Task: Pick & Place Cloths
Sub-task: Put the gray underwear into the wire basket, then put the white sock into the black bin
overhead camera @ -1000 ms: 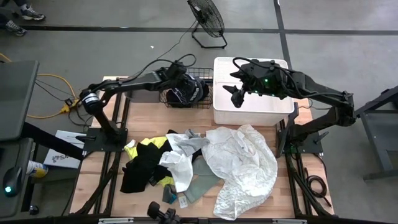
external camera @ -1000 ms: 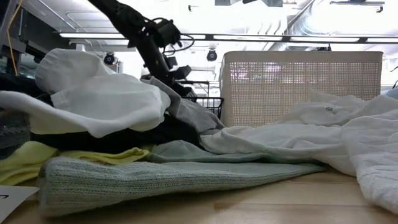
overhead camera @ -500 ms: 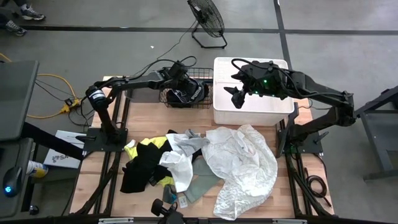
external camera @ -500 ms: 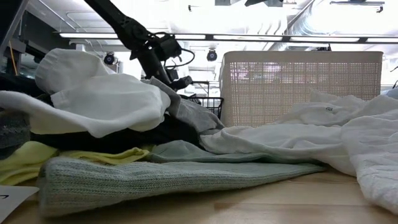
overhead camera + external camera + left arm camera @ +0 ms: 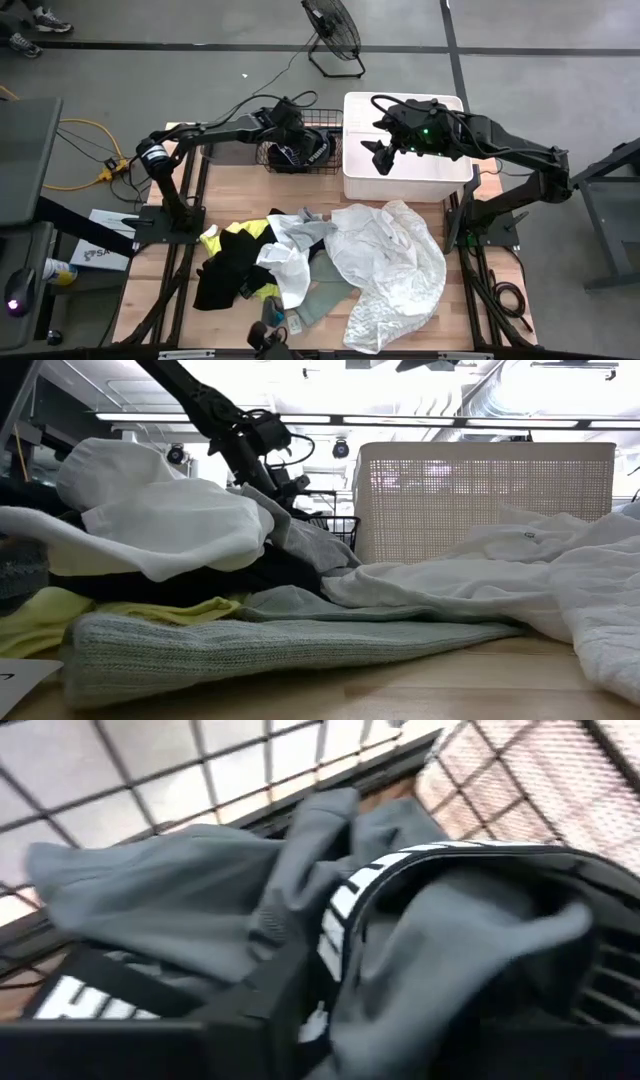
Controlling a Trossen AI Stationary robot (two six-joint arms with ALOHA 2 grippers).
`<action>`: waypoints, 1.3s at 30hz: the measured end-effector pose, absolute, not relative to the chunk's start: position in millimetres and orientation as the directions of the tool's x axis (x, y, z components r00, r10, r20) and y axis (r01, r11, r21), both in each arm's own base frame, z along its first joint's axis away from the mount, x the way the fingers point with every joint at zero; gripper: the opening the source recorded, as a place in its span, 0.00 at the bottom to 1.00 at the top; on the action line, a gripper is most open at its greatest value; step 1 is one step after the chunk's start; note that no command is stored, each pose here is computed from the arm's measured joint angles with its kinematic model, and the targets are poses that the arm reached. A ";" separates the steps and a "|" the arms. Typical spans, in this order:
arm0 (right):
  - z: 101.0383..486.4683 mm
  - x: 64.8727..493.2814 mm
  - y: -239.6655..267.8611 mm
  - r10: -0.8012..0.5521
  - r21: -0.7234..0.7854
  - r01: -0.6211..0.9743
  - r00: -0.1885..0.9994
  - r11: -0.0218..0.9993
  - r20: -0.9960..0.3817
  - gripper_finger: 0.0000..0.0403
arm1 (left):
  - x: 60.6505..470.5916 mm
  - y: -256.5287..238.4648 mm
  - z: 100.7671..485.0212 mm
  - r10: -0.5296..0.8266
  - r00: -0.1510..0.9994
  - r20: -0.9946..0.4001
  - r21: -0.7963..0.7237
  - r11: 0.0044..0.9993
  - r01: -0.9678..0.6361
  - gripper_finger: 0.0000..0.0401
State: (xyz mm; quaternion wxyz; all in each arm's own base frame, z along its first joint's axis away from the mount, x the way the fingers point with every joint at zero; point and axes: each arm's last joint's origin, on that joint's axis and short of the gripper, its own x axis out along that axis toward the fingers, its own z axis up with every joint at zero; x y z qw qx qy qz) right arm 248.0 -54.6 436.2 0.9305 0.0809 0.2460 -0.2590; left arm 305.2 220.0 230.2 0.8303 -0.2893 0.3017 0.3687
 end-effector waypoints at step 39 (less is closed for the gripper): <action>419.5 240.4 -13.5 -0.323 0.035 0.460 0.673 0.887 -0.665 0.68 | 236.7 133.6 356.8 0.426 0.733 -0.531 -0.197 0.779 -0.596 0.70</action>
